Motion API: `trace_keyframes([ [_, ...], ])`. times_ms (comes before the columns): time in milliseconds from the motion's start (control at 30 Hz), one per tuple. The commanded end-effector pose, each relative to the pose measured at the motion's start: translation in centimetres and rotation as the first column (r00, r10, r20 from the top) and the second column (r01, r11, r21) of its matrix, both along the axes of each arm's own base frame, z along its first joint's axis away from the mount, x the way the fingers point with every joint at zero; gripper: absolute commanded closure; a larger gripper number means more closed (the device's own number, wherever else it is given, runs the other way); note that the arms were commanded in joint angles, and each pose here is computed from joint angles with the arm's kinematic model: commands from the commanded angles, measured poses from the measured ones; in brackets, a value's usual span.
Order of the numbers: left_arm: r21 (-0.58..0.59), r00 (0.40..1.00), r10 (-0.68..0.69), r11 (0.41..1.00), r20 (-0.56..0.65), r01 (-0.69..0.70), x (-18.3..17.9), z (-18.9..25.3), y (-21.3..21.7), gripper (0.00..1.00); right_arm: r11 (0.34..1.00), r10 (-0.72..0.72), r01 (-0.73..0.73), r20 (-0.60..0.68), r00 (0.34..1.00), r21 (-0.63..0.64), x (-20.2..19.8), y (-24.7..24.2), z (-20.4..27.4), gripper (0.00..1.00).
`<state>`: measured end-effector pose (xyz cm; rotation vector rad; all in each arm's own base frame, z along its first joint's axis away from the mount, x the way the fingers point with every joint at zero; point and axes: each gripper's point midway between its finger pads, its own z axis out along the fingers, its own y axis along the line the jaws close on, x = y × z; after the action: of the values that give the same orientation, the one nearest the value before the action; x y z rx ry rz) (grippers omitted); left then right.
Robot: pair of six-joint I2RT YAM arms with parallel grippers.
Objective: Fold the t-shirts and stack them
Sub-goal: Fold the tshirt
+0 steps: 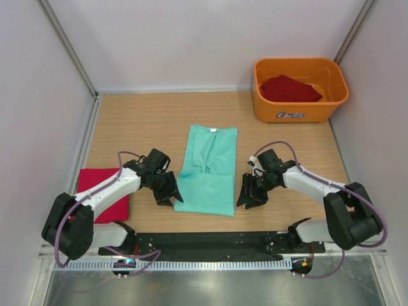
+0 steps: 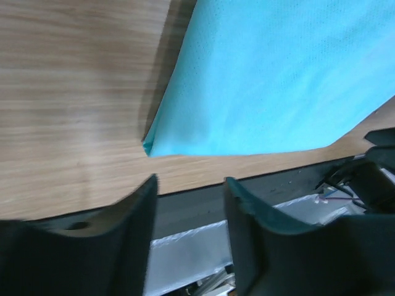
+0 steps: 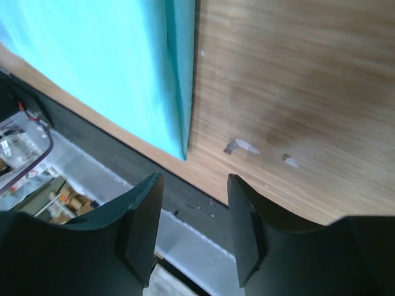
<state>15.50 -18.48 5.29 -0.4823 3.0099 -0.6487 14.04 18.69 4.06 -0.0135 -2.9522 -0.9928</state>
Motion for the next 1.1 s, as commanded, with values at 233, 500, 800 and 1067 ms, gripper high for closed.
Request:
trace_keyframes([
  [233,0.195,0.975,-0.160,0.972,0.153,0.129,6.0,3.9,1.9,0.43,0.992,0.002,0.027,0.225,0.974,-0.126,9.5,0.5,3.2,0.54],
  [500,0.204,0.948,-0.260,0.953,0.182,0.222,12.6,3.2,2.4,0.43,0.993,0.013,0.009,0.187,0.982,-0.117,13.4,2.7,2.0,0.59],
  [800,0.116,0.920,-0.335,0.941,0.204,0.317,13.4,2.7,0.8,0.37,0.991,0.012,0.009,0.155,0.988,-0.132,13.6,2.8,0.7,0.59],
  [1067,0.064,0.914,-0.372,0.928,0.160,0.366,12.9,0.4,-0.1,0.36,0.993,0.009,0.007,0.140,0.990,-0.116,13.7,3.3,0.3,0.59],
])
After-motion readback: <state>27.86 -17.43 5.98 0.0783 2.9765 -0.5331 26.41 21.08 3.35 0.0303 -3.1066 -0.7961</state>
